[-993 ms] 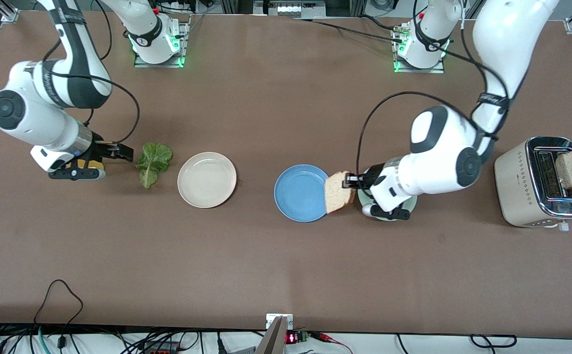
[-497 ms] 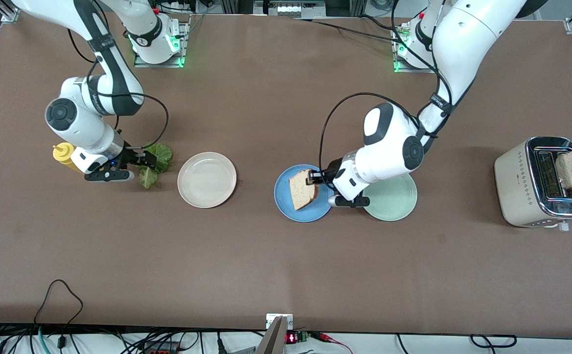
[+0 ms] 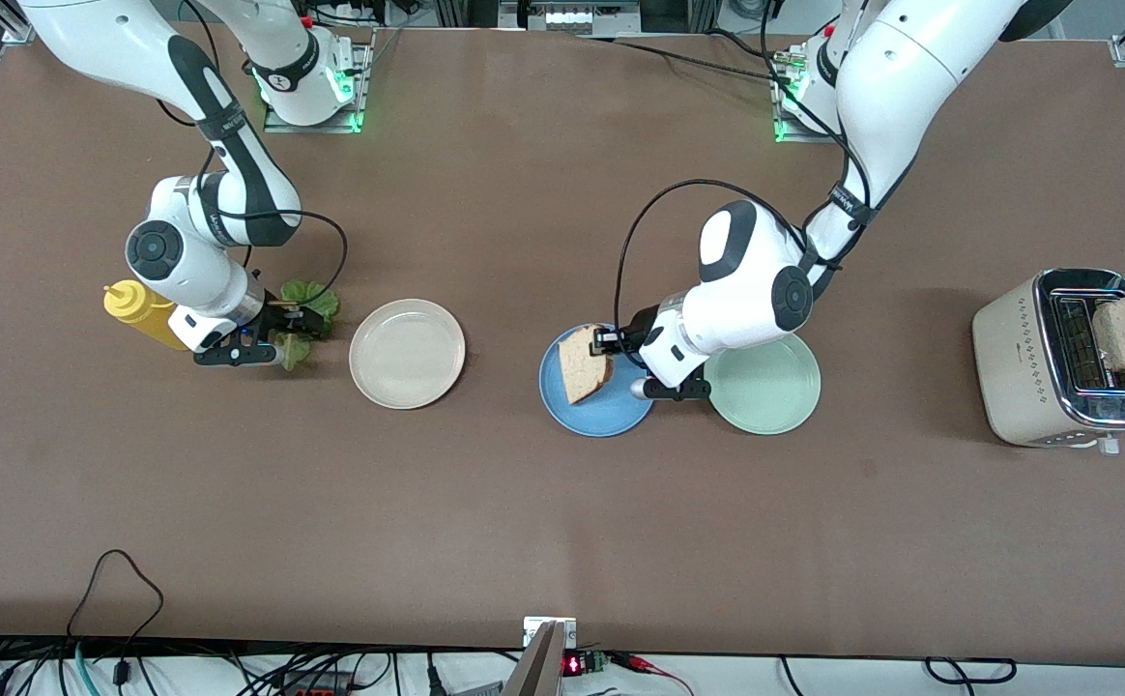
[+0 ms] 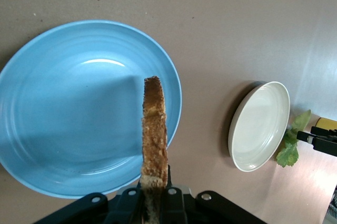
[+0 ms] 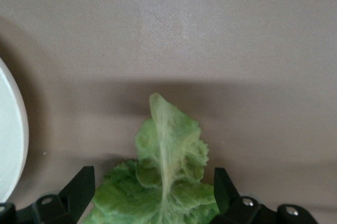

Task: Make sandwich in blue plate with both arms
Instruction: 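Lift the bread with the left gripper while the right gripper grasps lettuce, then release the bread on the blue plate and withdraw the left gripper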

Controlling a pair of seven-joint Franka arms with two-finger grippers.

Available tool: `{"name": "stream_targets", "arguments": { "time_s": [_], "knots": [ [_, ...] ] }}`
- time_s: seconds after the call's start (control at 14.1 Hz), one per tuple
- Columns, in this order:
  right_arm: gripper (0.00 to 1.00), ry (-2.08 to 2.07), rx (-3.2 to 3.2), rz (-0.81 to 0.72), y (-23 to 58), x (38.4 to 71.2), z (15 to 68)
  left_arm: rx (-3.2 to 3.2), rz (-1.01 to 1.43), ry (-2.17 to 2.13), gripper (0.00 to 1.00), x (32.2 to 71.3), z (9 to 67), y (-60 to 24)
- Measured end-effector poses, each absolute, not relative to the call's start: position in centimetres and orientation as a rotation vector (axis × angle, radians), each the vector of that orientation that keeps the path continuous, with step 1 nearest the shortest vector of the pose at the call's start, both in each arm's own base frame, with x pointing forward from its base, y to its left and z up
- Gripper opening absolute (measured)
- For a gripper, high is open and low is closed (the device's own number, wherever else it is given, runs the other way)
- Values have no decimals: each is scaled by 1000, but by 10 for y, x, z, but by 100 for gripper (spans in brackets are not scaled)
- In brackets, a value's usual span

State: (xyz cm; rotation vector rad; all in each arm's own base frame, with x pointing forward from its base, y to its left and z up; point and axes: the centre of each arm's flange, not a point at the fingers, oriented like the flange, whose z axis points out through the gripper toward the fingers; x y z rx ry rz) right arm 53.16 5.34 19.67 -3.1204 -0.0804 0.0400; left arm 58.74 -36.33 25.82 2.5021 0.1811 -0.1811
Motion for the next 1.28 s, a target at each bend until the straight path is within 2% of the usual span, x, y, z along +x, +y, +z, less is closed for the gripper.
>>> {"name": "stream_targets", "arguments": {
  "time_s": [0.21,0.35,0.5,0.85,0.92,1.06,1.14,1.28],
  "knots": [
    [100,-90,-3120,44,51,531,190,2501,-187,190,11,587,250,-363],
    [100,-90,-3121,43,50,531,187,2502,-180,195,27,589,248,-360],
    [96,-92,-3121,45,49,531,186,2503,-168,202,48,595,247,-350],
    [41,-131,-3121,45,40,532,185,2515,-124,177,96,615,230,-289],
    [29,-142,-3120,45,39,532,185,2515,-118,178,100,620,228,-275],
    [10,-174,-3118,38,39,533,187,2515,-130,160,100,626,237,-254],
    [6,-184,-3117,32,39,535,188,2527,-129,145,100,629,249,-244],
    [5,-194,-3117,19,39,539,192,2619,-102,67,100,636,279,-217]
  ]
}}
